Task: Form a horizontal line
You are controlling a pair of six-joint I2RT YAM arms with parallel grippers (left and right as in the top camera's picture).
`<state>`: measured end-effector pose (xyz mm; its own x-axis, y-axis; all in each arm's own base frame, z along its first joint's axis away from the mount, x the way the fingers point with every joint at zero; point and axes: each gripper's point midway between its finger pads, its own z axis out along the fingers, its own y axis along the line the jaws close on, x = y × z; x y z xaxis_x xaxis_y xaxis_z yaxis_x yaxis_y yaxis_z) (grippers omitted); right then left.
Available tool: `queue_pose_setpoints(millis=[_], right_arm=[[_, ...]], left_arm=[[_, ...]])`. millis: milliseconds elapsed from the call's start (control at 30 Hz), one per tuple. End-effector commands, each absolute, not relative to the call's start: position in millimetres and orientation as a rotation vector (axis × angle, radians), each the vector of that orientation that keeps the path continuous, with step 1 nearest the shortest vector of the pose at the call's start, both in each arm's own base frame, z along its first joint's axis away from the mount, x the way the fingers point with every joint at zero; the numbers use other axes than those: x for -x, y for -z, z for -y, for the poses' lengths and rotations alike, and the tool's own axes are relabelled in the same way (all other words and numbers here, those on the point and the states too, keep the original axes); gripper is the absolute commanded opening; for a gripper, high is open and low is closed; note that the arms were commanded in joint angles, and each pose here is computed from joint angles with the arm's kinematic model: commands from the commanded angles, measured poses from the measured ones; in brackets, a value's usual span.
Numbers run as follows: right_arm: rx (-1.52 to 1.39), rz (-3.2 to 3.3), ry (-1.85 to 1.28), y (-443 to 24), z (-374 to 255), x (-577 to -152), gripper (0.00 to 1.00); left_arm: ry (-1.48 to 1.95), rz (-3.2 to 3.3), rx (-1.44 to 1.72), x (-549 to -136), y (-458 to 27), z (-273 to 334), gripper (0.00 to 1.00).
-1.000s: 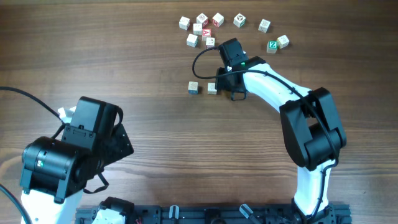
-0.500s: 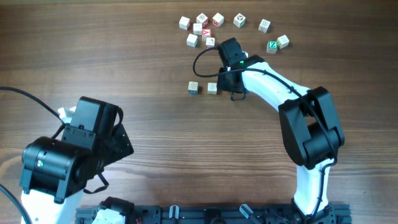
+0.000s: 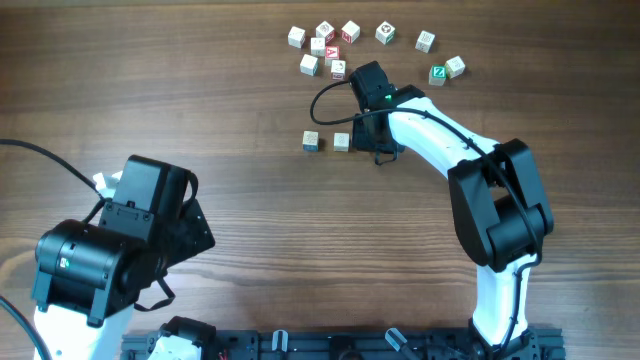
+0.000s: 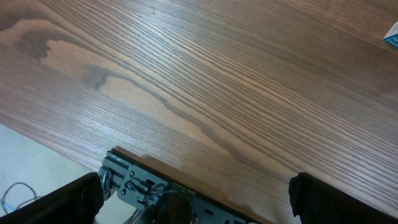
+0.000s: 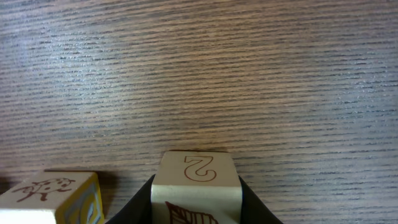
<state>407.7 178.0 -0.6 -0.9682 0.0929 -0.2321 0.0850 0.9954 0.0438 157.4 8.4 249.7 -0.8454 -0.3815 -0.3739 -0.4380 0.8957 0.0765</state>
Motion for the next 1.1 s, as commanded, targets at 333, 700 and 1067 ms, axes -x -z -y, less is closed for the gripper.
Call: queue_pose_setpoints(millis=[333,700,1067], right_arm=[[-0.069,-2.982,-0.030,26,-191,-385,0.35],[-0.068,-2.952,-0.003,25,-189,-391,0.66],[-0.032,-2.904,-0.037,-7,-192,-399,0.70]], left_arm=[[-0.242,-2.692,0.636,-157,-250,-12,1.00],[-0.242,-2.693,0.636,-157,-250,-12,1.00],[-0.242,-2.692,0.636,-157,-250,-12,1.00]])
